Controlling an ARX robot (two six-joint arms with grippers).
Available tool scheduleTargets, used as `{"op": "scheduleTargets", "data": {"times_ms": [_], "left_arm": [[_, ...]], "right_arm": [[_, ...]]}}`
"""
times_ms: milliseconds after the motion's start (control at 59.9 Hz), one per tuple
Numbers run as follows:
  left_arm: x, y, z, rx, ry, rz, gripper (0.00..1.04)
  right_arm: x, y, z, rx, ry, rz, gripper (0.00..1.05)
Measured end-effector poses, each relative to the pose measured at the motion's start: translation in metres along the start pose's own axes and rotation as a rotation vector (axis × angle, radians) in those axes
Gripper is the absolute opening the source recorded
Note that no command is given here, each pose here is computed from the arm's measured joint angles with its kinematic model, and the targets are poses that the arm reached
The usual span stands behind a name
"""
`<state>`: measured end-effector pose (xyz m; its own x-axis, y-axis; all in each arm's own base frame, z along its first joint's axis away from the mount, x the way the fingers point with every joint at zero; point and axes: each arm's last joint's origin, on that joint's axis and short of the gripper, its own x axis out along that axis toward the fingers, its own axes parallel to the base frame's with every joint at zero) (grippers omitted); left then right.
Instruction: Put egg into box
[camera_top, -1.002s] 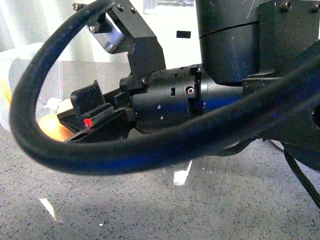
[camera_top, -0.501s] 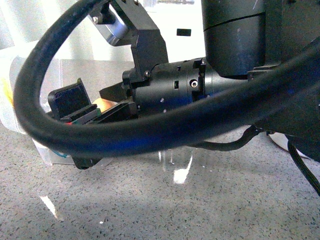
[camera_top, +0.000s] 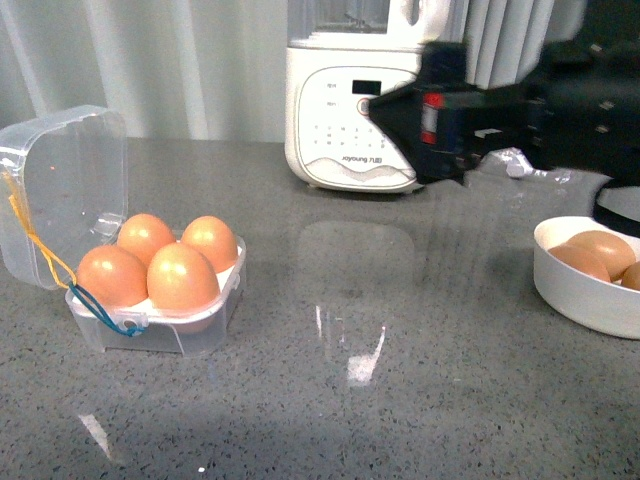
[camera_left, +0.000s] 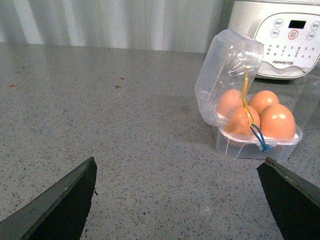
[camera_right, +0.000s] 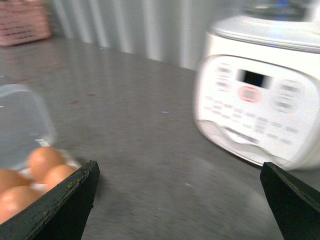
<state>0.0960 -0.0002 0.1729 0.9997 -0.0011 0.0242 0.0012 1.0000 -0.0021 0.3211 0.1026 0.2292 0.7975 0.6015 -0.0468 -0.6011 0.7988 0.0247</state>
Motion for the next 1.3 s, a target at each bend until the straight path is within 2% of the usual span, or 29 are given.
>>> {"op": "scheduleTargets", "data": {"times_ms": [100,250,384,568,651,701,1119,1302], "left_arm": [[0.000,0.000,0.000,0.000,0.000,0.000,0.98],[0.000,0.000,0.000,0.000,0.000,0.000,0.98],[0.000,0.000,0.000,0.000,0.000,0.000,0.98],[0.000,0.000,0.000,0.000,0.000,0.000,0.98],[0.000,0.000,0.000,0.000,0.000,0.000,0.98],[0.000,0.000,0.000,0.000,0.000,0.000,0.98],[0.000,0.000,0.000,0.000,-0.002,0.000,0.98],[0.000,0.000,0.000,0.000,-0.002,0.000,0.98]], "right_arm": [[-0.028,-0.027,-0.008,0.005,0.007,-0.234,0.98],[-0.076,-0.050,-0.010,-0.038,-0.038,-0.489,0.98],[-0.119,-0.055,-0.011,-0.116,-0.096,-0.640,0.98],[-0.158,-0.057,-0.020,-0.240,-0.100,-0.805,0.98],[-0.167,-0.050,-0.021,-0.138,-0.050,-0.688,0.83],[-0.172,-0.042,-0.027,-0.078,-0.034,-0.662,0.75],[-0.192,-0.001,-0.054,-0.015,-0.039,-0.650,0.03],[-0.195,0.016,-0.061,-0.014,-0.036,-0.659,0.03]]}}
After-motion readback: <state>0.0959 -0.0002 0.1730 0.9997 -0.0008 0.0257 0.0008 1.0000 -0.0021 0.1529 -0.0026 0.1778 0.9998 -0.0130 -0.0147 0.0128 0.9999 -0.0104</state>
